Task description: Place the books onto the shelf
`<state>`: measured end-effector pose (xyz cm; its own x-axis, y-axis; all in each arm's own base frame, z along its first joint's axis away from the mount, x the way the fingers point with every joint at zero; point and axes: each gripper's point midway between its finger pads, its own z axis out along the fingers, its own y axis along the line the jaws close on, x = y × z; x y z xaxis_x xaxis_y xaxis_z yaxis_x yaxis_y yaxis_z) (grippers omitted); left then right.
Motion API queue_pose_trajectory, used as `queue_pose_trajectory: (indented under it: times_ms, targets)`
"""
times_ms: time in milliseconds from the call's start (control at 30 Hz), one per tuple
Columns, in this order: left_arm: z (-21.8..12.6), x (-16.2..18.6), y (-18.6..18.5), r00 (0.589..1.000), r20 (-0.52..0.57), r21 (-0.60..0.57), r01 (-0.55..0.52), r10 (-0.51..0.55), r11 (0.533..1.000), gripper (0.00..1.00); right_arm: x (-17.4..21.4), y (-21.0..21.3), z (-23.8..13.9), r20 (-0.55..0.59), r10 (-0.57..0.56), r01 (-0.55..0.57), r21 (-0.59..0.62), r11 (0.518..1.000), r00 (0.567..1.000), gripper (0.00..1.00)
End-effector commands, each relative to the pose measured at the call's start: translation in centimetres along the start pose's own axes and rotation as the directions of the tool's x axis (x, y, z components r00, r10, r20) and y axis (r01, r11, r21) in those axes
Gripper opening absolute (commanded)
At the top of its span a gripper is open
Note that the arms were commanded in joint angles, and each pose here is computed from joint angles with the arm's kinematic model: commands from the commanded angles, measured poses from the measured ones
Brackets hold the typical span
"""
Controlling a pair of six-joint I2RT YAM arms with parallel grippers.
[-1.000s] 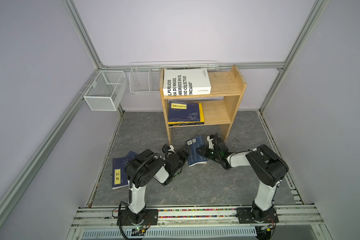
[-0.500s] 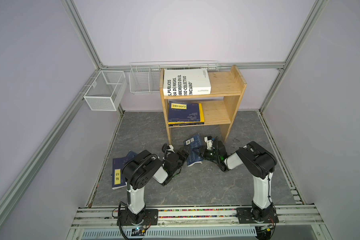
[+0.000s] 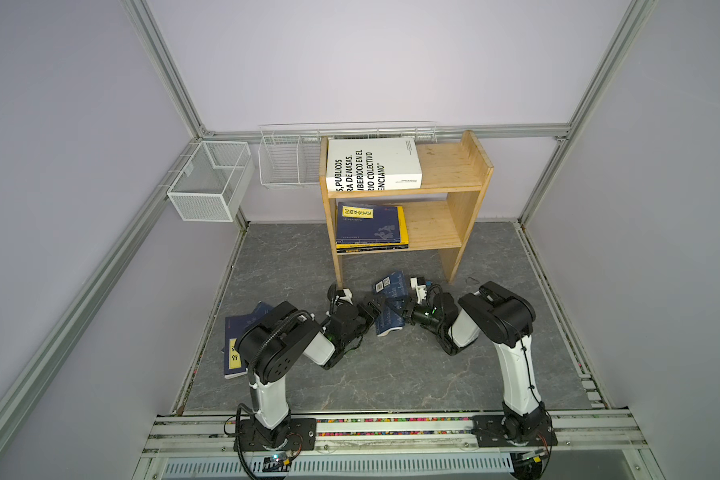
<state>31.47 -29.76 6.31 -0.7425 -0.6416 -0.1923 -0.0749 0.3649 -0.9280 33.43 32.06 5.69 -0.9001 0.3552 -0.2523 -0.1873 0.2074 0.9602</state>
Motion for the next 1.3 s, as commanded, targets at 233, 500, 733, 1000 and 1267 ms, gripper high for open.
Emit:
queue_pose_trajectory:
  times_ms: [233,500,733,1000,1267]
  targets:
    - [-1.6,5.8,-5.9,0.939,-0.329,0.168,-0.048,0.102,0.985,0.88,5.0,5.6,-0.3,-0.255,0.017,-0.050,-0.124,0.991,0.967,0.31]
    - [-2.2,5.0,-6.1,0.931,-0.340,0.193,-0.072,0.136,0.979,0.88,4.1,8.7,-1.4,-0.259,-0.012,-0.037,-0.185,0.982,0.966,0.29]
    - [-3.1,3.8,-8.0,0.938,-0.323,0.287,-0.033,0.130,0.957,0.82,3.0,8.3,-2.0,-0.233,-0.006,-0.036,-0.176,0.984,0.972,0.28]
    - [-4.5,3.0,-7.1,0.934,-0.291,0.163,-0.163,0.205,0.973,0.69,1.9,7.4,-3.0,-0.188,0.005,-0.033,-0.145,0.989,0.982,0.30]
    - [-6.6,1.4,-7.8,0.919,-0.241,0.068,-0.306,0.313,0.950,0.50,1.4,8.1,-3.3,-0.169,-0.025,0.003,-0.126,0.992,0.985,0.31]
